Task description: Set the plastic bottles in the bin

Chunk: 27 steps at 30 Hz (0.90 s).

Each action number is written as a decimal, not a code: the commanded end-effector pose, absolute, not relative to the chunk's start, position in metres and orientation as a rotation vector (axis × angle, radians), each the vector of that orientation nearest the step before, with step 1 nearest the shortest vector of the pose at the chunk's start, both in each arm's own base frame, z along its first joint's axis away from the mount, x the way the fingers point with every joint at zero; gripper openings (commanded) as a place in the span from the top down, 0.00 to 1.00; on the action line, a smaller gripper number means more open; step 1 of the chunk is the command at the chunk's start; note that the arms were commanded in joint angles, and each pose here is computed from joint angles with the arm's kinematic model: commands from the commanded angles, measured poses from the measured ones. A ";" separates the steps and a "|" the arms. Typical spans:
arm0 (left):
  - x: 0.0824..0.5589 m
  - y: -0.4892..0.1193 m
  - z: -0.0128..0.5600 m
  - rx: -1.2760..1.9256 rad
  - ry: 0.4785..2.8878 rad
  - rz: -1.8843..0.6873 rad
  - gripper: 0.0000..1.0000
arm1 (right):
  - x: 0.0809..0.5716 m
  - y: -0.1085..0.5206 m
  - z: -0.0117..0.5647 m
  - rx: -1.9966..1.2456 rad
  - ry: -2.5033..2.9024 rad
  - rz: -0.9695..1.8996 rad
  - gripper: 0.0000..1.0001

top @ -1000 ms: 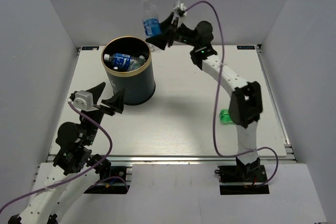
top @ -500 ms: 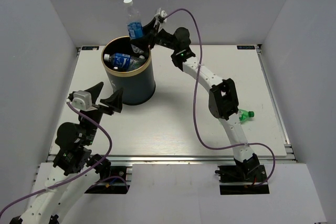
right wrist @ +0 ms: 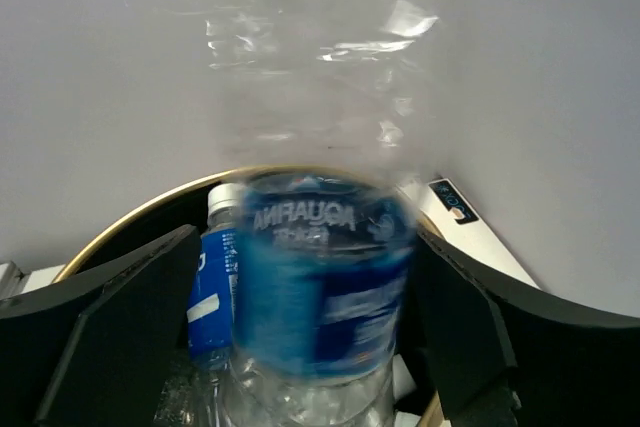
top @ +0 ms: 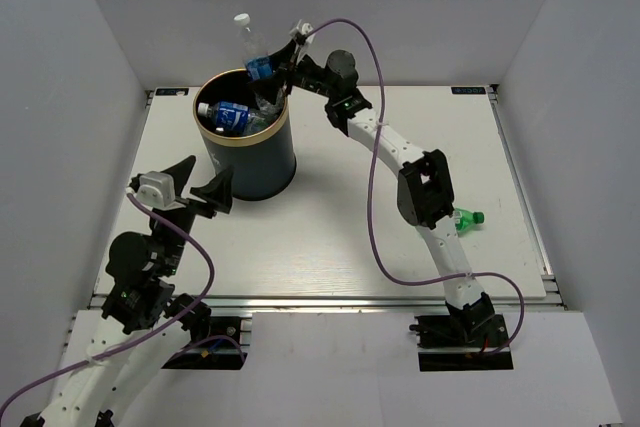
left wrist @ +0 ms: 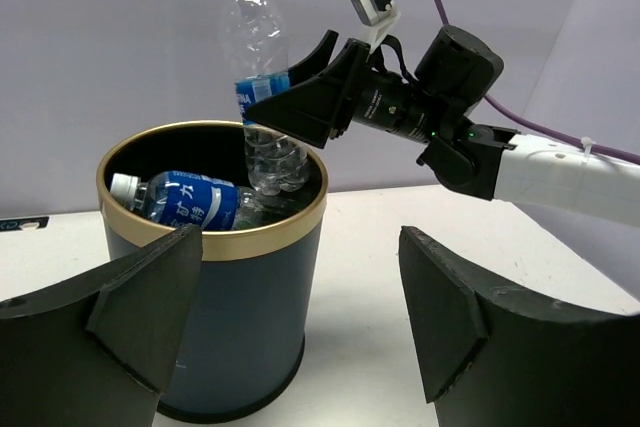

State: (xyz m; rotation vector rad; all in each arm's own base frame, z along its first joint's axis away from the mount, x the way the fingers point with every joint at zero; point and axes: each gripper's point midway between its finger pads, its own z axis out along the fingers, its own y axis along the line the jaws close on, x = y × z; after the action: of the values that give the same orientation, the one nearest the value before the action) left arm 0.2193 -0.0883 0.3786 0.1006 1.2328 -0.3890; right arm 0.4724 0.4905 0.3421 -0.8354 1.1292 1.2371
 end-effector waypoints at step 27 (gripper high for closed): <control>0.235 -0.134 0.359 0.307 1.298 -0.479 0.20 | 0.419 0.345 0.477 -0.443 1.154 0.704 0.10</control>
State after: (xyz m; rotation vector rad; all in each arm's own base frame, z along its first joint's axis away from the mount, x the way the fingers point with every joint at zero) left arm 0.2304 -0.1084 0.3673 0.1861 1.2750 -0.4209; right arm 0.3941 0.3975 0.4796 -0.7299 0.9967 0.9183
